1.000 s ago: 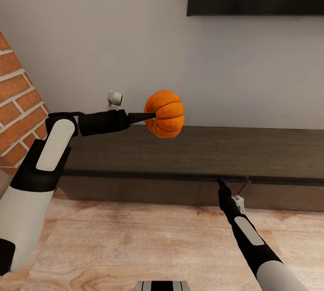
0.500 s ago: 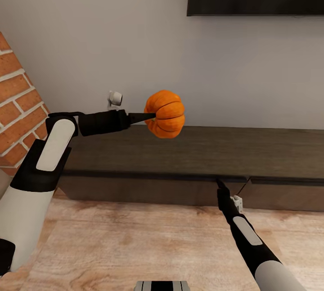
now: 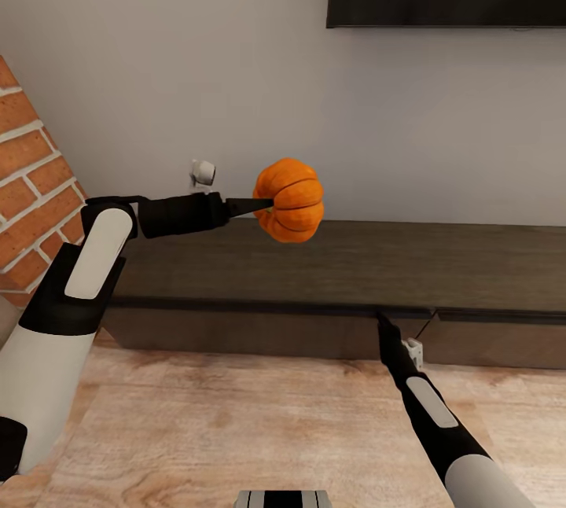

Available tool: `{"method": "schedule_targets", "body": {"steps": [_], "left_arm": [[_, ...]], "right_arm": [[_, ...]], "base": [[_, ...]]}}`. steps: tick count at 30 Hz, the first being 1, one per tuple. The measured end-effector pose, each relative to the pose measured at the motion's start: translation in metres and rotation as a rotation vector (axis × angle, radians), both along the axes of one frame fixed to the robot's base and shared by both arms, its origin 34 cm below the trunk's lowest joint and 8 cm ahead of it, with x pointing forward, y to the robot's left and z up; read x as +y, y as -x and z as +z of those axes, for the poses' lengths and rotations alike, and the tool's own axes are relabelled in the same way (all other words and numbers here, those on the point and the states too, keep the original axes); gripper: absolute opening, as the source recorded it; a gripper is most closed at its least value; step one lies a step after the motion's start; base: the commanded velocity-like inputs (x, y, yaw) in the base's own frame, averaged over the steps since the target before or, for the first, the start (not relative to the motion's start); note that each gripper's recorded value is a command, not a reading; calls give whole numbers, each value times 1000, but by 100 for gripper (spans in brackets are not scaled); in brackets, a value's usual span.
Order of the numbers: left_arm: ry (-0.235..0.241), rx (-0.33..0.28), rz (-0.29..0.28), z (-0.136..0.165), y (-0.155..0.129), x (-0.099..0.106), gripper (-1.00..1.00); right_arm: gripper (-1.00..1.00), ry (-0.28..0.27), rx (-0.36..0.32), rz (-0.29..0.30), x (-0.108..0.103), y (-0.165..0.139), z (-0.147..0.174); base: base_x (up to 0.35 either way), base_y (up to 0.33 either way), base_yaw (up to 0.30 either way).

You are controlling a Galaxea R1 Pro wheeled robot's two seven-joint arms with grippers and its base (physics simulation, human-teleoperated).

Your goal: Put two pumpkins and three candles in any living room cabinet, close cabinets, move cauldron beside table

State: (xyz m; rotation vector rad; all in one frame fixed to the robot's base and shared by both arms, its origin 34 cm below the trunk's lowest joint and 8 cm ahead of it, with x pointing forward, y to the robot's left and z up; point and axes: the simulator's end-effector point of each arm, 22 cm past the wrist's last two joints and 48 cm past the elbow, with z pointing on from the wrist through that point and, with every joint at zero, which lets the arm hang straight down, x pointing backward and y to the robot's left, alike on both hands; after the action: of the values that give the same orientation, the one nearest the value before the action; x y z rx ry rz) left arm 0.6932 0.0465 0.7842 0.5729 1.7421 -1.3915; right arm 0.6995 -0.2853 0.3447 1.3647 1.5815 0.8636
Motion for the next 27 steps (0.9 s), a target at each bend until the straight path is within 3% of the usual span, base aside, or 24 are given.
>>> {"method": "schedule_targets", "body": {"steps": [5,27], "left_arm": [[-2,0,1,0,0,1,-100],[-5,0,1,-2,-1,0,-100]], "right_arm": [[-100,-6,-70,15,4,-11,21],[-100,-1,-86,17,5,-10,22]], "base": [[0,0,0],[0,0,0]]}}
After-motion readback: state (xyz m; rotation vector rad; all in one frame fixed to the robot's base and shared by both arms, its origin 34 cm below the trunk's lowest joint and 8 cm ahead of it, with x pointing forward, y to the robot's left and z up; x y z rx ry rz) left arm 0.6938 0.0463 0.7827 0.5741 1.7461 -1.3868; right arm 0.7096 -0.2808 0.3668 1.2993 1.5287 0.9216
